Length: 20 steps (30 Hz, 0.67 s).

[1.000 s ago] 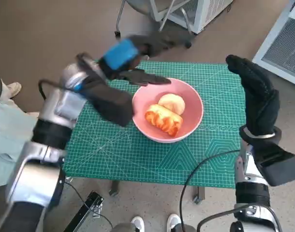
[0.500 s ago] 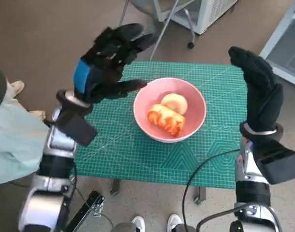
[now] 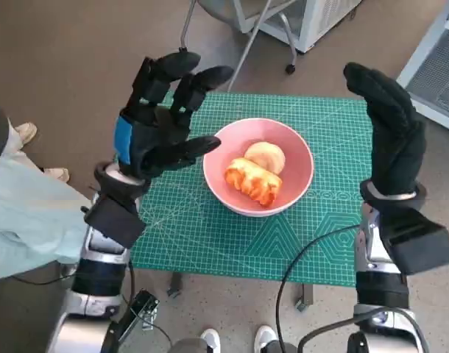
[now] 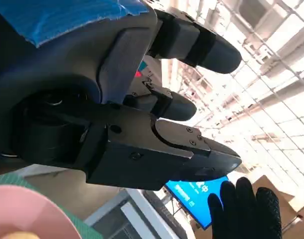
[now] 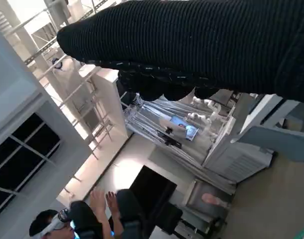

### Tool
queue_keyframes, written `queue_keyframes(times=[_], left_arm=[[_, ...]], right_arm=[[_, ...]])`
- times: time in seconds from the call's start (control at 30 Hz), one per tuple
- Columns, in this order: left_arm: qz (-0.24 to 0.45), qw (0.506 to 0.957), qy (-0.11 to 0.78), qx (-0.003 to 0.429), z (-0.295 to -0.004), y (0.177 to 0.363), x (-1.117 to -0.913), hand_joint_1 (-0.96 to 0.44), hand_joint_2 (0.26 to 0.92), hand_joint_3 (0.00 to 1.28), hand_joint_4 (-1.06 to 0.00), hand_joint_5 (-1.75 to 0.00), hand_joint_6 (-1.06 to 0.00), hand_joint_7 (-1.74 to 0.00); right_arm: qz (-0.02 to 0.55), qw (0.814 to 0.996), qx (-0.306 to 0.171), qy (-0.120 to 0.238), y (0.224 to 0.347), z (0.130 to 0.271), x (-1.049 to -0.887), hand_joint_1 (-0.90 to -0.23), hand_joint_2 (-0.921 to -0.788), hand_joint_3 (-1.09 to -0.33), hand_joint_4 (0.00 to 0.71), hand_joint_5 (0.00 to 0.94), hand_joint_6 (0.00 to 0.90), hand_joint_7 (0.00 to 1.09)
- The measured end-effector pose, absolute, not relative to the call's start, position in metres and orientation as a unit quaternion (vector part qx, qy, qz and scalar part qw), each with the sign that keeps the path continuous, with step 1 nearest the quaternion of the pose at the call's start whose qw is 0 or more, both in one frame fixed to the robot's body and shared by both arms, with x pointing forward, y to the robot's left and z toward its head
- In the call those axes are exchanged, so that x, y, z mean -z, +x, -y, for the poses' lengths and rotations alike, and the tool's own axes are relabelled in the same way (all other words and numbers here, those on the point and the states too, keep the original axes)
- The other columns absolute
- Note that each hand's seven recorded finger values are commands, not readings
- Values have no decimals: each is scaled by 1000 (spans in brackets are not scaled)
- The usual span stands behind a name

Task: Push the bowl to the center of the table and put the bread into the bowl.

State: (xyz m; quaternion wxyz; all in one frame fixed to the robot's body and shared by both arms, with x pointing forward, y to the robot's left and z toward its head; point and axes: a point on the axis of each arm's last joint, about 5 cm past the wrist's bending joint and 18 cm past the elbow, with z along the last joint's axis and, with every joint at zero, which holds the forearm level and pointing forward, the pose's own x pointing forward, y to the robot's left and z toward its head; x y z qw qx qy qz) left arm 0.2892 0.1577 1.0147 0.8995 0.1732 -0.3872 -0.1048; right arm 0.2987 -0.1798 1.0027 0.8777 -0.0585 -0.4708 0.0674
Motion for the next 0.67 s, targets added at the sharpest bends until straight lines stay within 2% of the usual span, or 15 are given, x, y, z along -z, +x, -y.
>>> queue_keyframes(times=[0.67], left_arm=[[382,902,178,95,-155,286,-1008,87,902,82,-106,-894,-143,-972]], right_arm=[[470,878,-73,-57,302,178,-1010,-568,-921,-790,369,1,23,810]])
